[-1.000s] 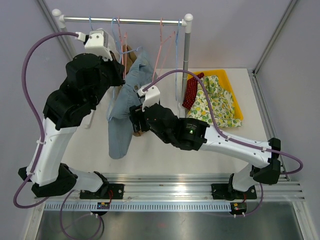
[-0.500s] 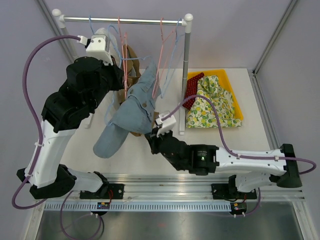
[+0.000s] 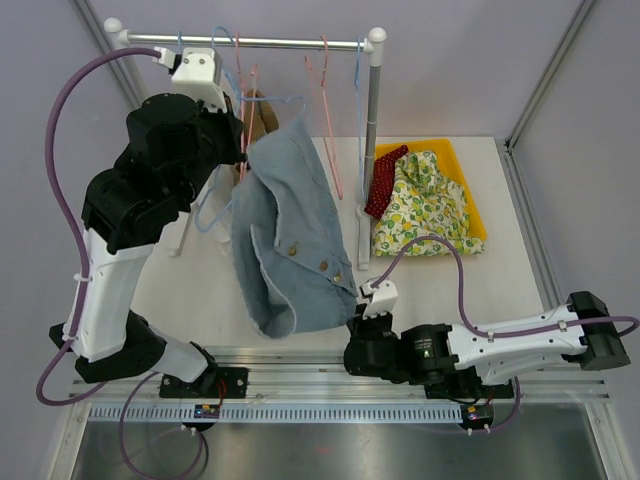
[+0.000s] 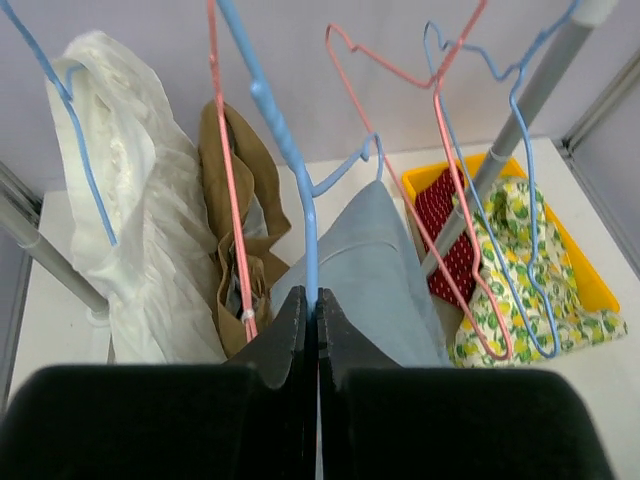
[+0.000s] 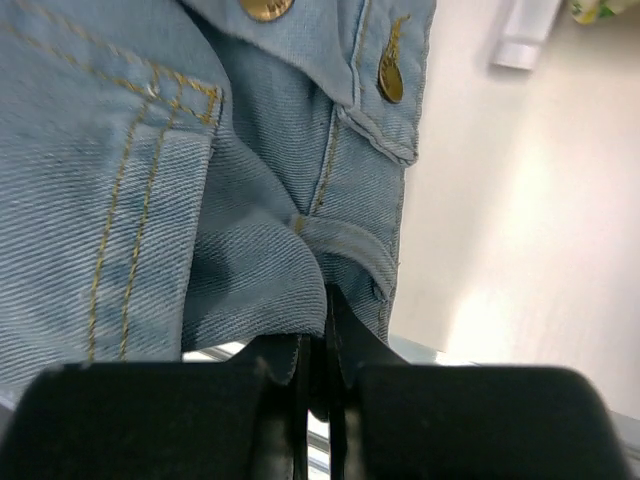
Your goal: Remove the skirt from the hanger
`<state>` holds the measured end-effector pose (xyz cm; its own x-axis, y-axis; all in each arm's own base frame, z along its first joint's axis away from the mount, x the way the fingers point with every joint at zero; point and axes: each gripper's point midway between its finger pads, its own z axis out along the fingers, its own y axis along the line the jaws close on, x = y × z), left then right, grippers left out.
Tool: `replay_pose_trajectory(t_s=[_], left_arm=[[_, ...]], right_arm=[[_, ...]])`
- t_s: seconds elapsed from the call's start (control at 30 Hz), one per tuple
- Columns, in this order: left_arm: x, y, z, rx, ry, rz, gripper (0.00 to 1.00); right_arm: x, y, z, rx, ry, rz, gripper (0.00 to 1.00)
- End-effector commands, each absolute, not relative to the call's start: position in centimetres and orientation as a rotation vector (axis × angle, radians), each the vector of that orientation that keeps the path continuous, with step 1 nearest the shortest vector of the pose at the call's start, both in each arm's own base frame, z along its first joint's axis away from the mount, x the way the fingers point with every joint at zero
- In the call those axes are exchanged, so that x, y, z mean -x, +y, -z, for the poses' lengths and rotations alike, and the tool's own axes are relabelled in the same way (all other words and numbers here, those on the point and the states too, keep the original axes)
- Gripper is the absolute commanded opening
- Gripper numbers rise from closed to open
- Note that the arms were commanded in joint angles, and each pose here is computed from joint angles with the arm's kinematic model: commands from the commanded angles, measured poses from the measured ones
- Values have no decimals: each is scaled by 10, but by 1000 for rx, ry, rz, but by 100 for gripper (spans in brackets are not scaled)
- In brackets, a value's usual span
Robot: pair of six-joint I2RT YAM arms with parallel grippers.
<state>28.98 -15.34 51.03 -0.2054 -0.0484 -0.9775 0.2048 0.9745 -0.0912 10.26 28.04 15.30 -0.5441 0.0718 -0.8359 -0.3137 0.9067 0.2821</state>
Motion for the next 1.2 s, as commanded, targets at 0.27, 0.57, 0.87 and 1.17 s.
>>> replay_pose_trajectory(t_s=[0.27,0.57,0.87,1.17], left_arm=[[-281,-117,-583,67,1509,254,0],[-276,-133,-517,18,1632,313,0],[-287,-148,-498,13,1667,327,0],[-304,-162,-484,7,1693,307,0]], right_arm=[[-130,226,-226,40,1918,-377,0],[-164,138,-450,72,1478,-373,0],[-171,58,-585,54,1212,-339,0],[-175,73,-614,354,1291,128,0]])
